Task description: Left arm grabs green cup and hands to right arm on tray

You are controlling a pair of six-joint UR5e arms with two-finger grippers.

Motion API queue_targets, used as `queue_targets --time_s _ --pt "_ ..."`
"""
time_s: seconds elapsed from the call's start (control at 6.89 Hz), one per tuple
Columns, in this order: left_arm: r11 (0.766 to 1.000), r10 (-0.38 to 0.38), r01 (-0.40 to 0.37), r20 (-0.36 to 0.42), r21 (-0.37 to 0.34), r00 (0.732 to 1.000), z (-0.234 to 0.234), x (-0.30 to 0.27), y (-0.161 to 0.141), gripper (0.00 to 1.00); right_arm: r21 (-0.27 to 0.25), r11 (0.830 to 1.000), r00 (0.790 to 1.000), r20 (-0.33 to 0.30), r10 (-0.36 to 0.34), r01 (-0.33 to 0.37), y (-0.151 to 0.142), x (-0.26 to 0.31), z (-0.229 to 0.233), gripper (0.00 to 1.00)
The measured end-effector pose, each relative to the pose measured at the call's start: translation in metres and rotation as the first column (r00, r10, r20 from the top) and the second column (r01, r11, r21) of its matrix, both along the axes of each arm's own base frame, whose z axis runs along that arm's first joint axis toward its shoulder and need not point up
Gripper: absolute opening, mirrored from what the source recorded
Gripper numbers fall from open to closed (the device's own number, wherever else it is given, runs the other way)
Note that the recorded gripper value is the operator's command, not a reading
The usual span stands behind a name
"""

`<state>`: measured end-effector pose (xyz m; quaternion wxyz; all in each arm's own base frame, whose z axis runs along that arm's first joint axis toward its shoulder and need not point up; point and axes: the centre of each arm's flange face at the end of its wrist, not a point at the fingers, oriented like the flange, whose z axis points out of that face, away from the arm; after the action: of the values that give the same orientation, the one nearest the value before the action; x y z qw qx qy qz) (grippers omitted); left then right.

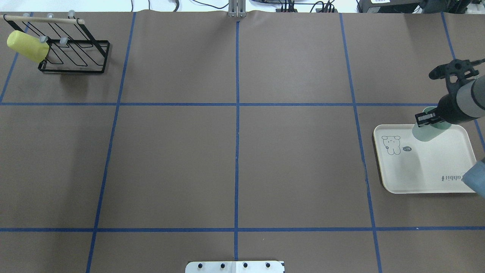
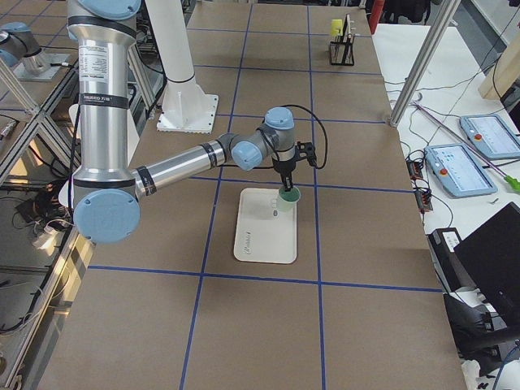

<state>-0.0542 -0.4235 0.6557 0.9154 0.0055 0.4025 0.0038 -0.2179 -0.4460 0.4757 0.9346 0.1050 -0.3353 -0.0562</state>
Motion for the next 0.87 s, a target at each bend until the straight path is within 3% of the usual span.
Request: queue_targets --time_s 0.44,0.58,0.73,0.87 --pt "1.000 -0.001 0.001 -0.003 -0.006 1.000 -0.005 -0.001 0.000 1.00 0.022 1.000 1.000 -0.012 0.005 -0.004 0.017 -0.023 0.030 0.00" --pt "1.000 -0.001 0.001 -0.003 -0.006 1.000 -0.005 -0.001 0.000 1.00 0.032 0.999 0.999 0.010 0.030 -0.031 0.021 -0.020 0.045 0.80" --pt "1.000 0.000 0.000 -0.003 -0.006 1.000 -0.005 0.000 0.000 1.00 0.038 0.998 0.998 0.022 0.058 -0.058 0.023 -0.017 0.052 1.00" --pt "1.000 0.000 0.000 -0.003 -0.007 1.000 -0.004 0.000 0.000 1.00 0.047 0.996 0.997 0.028 0.071 -0.072 0.022 -0.017 0.052 1.00"
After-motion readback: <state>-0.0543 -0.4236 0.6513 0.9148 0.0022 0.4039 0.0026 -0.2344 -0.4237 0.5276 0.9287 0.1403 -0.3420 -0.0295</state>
